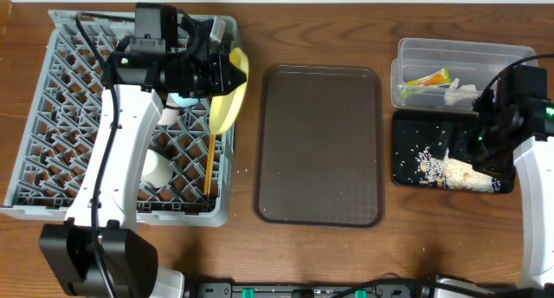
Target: Sort waste into correct bins and load items into the dishwasher
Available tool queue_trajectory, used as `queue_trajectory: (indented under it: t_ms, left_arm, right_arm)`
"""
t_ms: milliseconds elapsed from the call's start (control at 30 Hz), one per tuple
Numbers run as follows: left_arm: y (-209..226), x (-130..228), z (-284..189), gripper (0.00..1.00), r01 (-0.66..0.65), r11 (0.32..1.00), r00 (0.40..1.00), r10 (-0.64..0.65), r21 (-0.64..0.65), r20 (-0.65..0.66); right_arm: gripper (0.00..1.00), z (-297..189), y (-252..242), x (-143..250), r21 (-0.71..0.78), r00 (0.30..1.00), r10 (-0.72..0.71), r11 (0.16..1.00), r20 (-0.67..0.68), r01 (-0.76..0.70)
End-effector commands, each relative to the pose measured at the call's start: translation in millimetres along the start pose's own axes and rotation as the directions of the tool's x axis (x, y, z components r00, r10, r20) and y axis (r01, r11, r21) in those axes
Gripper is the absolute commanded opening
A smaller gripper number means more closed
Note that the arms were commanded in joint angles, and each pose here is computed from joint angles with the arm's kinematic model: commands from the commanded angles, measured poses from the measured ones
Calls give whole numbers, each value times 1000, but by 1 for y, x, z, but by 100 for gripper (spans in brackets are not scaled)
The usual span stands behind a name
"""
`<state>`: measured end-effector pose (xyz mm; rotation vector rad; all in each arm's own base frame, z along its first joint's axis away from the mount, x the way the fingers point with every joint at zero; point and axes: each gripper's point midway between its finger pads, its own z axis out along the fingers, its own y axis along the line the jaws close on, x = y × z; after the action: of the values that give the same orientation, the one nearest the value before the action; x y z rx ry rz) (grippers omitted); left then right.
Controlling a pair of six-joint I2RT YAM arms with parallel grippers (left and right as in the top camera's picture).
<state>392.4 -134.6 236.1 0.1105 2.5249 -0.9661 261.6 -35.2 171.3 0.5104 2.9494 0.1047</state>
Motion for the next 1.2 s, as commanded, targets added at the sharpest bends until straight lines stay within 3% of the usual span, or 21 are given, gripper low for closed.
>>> queue_trajectory:
  t_ms: [0, 200, 300, 467, 733, 867, 1067, 1167]
  left_arm:
    - [10, -1, -4, 8, 28, 1000, 1000, -28, -10, 13]
    - [37, -6, -11, 8, 49, 989, 998, -42, -137, 48]
    - [59, -10, -16, 41, 56, 964, 997, -39, -260, 73]
    - [67, -13, -21, 59, 45, 949, 996, -19, -313, 88]
    - [36, -17, -53, 70, 0, 954, 985, 52, -300, 165]
    - [16, -8, -68, 71, -24, 957, 981, 78, -291, 177]
    - [5, 27, -62, 71, -22, 956, 997, 42, -293, 62]
    - [17, 45, -52, 71, -28, 924, 1000, 21, -381, -24]
  right_arm:
    - [99, -8, -5, -5, -2, 999, 22, 1000, 26, -21]
    - [99, -8, -5, -5, -2, 999, 22, 1000, 26, -22]
    - [99, -8, -5, -5, -2, 999, 22, 1000, 27, -21]
    - [99, -8, -5, -5, -2, 999, 21, 1000, 28, -21]
    - [99, -9, 4, -16, -54, 997, 18, 998, 71, -14]
    - [99, -11, 21, -30, -135, 992, 5, 991, 124, 12]
    - [99, -21, 55, -66, -184, 950, -87, 972, 299, 147]
    - [99, -24, 82, -76, -175, 907, -194, 946, 374, 274]
